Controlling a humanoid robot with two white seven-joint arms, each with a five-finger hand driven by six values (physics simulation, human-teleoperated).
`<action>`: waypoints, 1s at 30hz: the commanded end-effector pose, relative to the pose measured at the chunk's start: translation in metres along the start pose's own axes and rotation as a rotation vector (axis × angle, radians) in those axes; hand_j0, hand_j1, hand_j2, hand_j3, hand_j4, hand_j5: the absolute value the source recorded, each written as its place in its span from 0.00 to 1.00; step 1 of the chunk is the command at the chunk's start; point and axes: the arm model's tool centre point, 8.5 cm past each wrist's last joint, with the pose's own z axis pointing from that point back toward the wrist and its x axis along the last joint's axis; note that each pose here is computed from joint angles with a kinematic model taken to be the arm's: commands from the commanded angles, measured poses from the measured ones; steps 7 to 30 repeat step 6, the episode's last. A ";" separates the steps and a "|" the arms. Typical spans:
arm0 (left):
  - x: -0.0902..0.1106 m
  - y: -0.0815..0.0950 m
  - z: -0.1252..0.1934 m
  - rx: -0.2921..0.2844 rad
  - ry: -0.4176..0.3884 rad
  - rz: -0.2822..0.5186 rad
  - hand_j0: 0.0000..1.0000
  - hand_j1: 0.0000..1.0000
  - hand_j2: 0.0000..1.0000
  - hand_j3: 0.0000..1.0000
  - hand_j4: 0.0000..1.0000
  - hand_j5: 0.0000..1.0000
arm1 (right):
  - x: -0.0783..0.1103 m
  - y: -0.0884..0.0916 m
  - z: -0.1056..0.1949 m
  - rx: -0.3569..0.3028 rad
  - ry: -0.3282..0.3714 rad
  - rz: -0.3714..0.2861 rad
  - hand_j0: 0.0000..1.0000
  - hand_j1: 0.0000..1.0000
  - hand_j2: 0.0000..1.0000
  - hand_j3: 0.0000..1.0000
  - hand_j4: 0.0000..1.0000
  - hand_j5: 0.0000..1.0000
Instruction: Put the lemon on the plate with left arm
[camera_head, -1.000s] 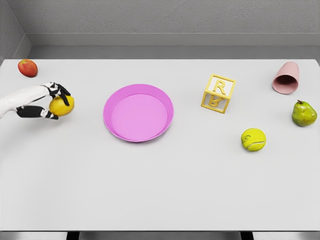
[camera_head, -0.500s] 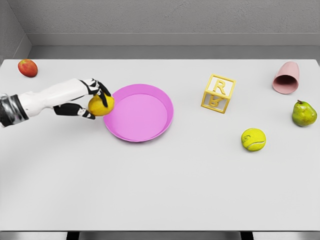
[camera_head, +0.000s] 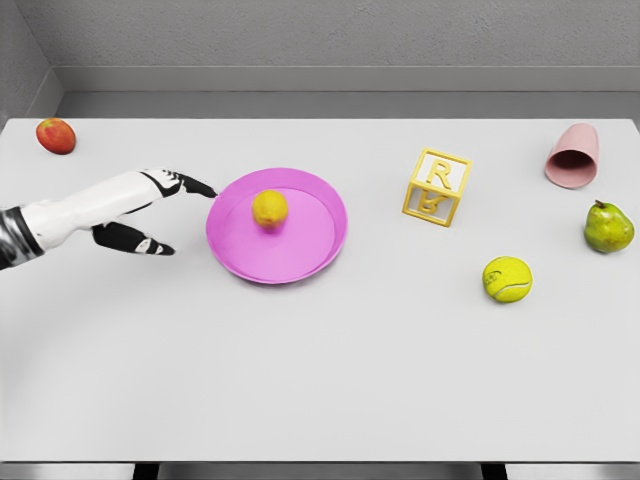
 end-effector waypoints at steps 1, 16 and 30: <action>-0.011 0.041 0.041 0.074 0.084 -0.054 1.00 1.00 1.00 1.00 1.00 1.00 | 0.000 0.000 0.000 0.000 0.001 0.000 1.00 1.00 1.00 1.00 1.00 1.00; -0.020 0.040 0.055 0.094 0.124 -0.037 1.00 1.00 1.00 1.00 1.00 1.00 | 0.000 0.000 0.000 0.000 0.000 0.000 1.00 1.00 1.00 1.00 1.00 1.00; -0.020 0.040 0.055 0.094 0.124 -0.037 1.00 1.00 1.00 1.00 1.00 1.00 | 0.000 0.000 0.000 0.000 0.000 0.000 1.00 1.00 1.00 1.00 1.00 1.00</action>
